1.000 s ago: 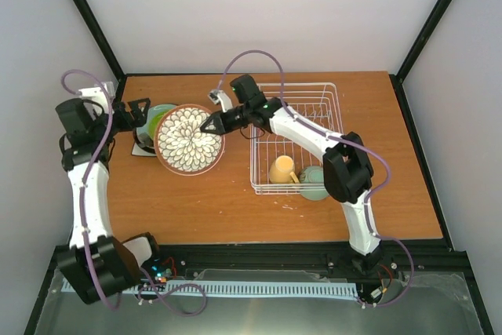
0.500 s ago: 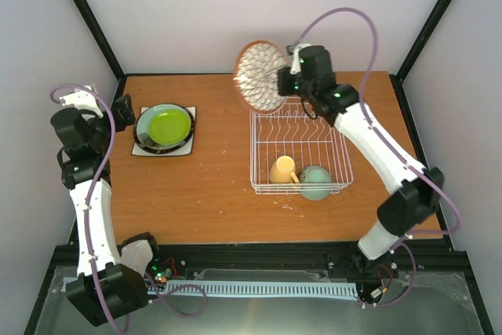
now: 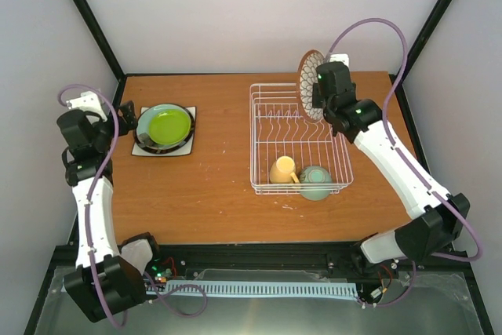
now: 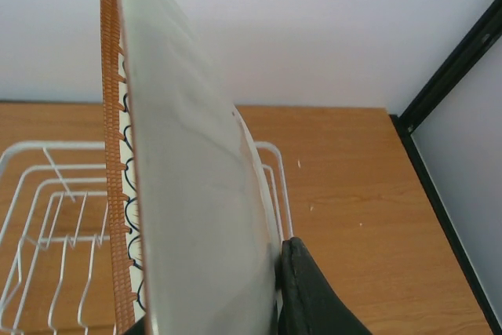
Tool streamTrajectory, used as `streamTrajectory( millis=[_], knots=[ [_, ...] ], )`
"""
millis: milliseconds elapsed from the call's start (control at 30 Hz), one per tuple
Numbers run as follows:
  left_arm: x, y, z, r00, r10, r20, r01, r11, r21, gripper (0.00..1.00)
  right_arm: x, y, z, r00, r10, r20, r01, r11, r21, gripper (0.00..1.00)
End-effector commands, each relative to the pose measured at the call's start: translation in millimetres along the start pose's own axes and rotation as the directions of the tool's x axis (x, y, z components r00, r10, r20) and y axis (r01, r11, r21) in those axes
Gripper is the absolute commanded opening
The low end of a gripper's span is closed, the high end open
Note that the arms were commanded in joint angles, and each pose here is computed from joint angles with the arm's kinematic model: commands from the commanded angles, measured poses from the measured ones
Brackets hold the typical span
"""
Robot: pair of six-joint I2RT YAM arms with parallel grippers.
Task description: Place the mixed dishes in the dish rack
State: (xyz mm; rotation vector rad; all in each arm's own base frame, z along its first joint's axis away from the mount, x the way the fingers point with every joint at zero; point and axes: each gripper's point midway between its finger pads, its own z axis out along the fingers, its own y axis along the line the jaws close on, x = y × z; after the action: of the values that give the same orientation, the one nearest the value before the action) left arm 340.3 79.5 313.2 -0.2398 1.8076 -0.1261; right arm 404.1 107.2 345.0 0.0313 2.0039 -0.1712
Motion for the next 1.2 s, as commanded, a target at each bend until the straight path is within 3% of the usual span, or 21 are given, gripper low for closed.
streamTrajectory(
  millis=[0,300,633,833,1167],
  knots=[
    [1,1,4,1.000,0.018,0.003,-0.018,1.000,0.000,1.00,-26,14,-3,0.994,0.095,0.048,-0.092,0.993,-0.069,0.03],
    [9,11,5,0.999,0.040,-0.010,-0.040,0.998,-0.049,1.00,-4,30,19,0.996,0.084,-0.031,-0.086,0.994,-0.070,0.03],
    [12,12,10,1.000,0.020,-0.016,-0.020,0.999,-0.043,1.00,10,68,25,0.985,0.119,-0.129,-0.144,0.966,-0.212,0.03],
    [9,16,7,1.000,0.025,-0.015,-0.026,0.997,-0.078,1.00,27,76,29,0.974,0.128,-0.187,-0.156,0.977,-0.142,0.03],
    [2,18,4,1.000,0.019,-0.006,-0.019,0.995,-0.099,1.00,28,104,25,0.977,0.109,-0.182,-0.133,0.983,-0.126,0.03]
  ],
)
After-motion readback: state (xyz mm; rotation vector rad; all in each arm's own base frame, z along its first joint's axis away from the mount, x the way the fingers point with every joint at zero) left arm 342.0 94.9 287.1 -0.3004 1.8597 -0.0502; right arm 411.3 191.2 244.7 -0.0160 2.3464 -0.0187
